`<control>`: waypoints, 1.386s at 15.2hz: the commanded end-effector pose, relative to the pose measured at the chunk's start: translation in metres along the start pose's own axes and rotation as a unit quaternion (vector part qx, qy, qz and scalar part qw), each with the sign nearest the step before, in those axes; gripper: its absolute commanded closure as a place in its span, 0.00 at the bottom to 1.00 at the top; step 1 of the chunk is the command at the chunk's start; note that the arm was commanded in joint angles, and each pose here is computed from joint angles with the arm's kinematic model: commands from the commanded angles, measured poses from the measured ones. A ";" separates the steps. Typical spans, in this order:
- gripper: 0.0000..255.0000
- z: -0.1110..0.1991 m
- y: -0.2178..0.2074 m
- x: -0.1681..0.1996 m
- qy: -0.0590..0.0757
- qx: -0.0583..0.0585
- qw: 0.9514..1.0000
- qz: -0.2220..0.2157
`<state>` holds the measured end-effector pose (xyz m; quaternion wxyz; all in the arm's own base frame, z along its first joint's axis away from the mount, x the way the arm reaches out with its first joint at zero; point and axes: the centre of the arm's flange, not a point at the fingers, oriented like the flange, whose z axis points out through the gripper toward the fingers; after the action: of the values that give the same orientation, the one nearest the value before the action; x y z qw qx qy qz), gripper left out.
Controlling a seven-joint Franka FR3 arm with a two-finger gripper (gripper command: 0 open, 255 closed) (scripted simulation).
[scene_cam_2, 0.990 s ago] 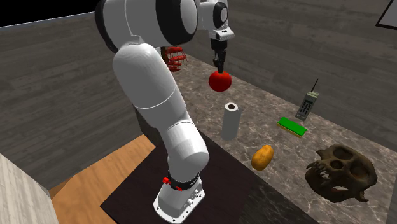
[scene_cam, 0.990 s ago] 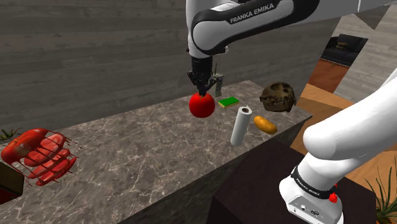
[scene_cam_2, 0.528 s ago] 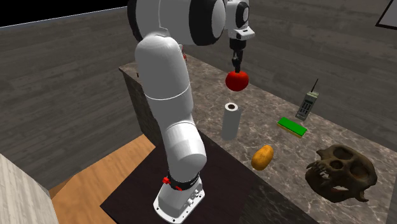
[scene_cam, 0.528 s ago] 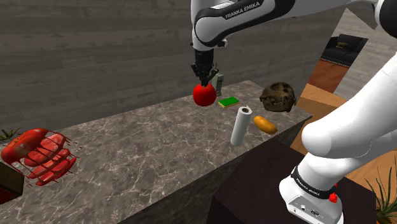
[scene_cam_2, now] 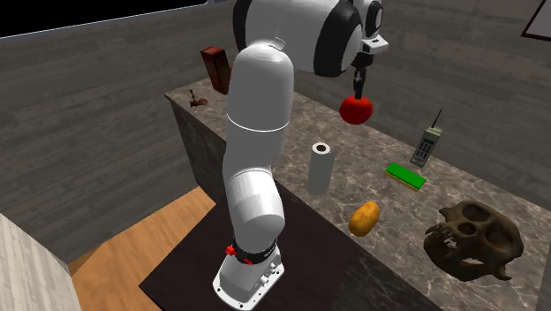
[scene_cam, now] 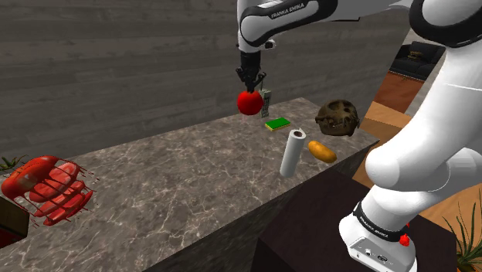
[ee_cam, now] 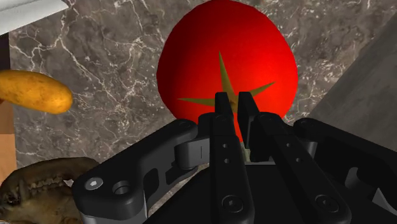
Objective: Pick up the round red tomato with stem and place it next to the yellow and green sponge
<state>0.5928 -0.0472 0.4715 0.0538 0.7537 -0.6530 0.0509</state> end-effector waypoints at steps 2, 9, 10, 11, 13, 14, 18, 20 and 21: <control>1.00 0.005 -0.019 0.034 0.001 0.000 1.000 0.000; 1.00 0.025 -0.054 0.098 0.001 0.000 1.000 0.000; 1.00 0.030 -0.054 0.097 0.001 0.000 1.000 0.000; 1.00 0.035 -0.055 0.096 0.001 0.000 1.000 0.000; 1.00 0.045 -0.055 0.094 0.001 0.000 1.000 0.000; 1.00 0.051 -0.055 0.094 0.001 0.000 1.000 0.000; 1.00 0.072 -0.055 0.091 0.001 0.000 1.000 0.000; 1.00 0.082 -0.055 0.089 0.001 0.000 1.000 0.000; 1.00 0.087 -0.055 0.088 0.001 0.000 1.000 0.000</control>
<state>0.6605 -0.1392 0.4035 0.0544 0.7537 -0.6530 0.0509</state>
